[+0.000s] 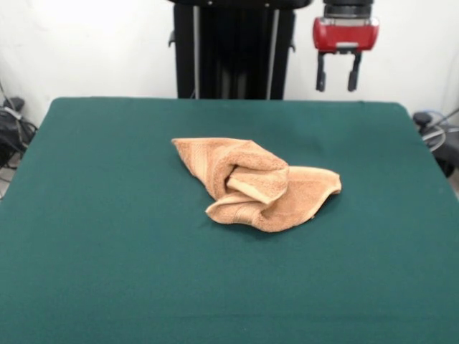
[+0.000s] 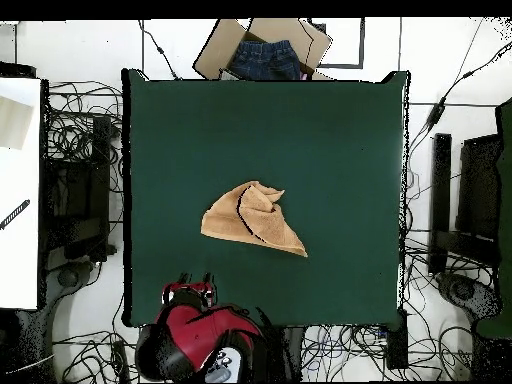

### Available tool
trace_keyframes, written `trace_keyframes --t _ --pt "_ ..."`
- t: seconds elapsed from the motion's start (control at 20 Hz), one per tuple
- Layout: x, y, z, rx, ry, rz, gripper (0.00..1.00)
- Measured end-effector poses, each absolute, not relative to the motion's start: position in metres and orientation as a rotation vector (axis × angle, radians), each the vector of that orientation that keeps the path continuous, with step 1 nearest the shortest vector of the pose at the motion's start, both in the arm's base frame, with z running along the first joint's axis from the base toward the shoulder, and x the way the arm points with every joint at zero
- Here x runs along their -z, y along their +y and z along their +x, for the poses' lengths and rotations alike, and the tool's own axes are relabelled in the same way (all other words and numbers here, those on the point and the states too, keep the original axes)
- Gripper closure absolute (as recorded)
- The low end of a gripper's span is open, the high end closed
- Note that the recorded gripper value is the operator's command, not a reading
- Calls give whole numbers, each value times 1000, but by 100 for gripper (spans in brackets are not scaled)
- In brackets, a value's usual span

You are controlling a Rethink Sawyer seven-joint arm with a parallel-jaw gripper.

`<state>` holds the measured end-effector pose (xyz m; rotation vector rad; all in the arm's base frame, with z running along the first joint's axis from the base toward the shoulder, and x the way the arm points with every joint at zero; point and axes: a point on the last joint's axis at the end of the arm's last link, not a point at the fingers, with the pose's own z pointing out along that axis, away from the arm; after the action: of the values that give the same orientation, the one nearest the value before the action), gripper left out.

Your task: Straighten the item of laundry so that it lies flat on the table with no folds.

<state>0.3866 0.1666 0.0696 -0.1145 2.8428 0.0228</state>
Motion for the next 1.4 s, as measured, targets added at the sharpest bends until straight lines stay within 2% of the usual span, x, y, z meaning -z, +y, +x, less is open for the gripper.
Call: trace_keyframes --t 1.4 --pt "-75 177 386 -29 2826 -149 0"
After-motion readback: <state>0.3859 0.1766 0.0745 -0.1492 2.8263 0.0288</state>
